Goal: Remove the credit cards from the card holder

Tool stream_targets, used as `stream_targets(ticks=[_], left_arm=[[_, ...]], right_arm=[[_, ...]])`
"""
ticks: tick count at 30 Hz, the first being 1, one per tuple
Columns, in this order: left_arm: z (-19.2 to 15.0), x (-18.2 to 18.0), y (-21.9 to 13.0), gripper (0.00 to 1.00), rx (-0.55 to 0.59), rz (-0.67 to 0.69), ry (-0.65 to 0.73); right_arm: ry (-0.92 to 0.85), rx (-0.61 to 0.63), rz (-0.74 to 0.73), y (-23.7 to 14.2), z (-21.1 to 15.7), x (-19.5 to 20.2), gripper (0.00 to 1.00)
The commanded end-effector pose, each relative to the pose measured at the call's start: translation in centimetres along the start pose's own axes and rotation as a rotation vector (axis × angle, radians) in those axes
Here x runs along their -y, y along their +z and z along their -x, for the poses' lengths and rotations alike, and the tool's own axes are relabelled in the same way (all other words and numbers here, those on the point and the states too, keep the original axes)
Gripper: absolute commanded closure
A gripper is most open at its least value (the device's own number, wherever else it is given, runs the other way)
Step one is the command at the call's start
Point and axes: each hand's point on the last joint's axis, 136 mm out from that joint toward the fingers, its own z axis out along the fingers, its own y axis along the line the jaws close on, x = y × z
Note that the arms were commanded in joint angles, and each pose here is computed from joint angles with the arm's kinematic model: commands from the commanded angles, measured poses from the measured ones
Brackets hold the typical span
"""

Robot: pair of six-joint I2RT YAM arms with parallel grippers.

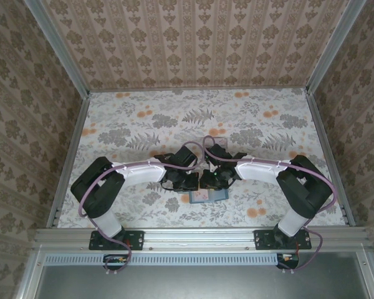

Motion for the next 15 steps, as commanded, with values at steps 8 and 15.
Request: stream_targets(ticks=[8,15], left_arm=[[-1.0,-1.2,-0.1,1.00,-0.035,0.069,0.016],[-0.8,-0.9,-0.6,1.00,-0.027,0.070,0.020]], right_arm=[[0.011,0.008,-0.097,-0.9,-0.2,1.9,0.70],[-0.001,0.033,-0.053,-2.0,0.2,0.6,0.69]])
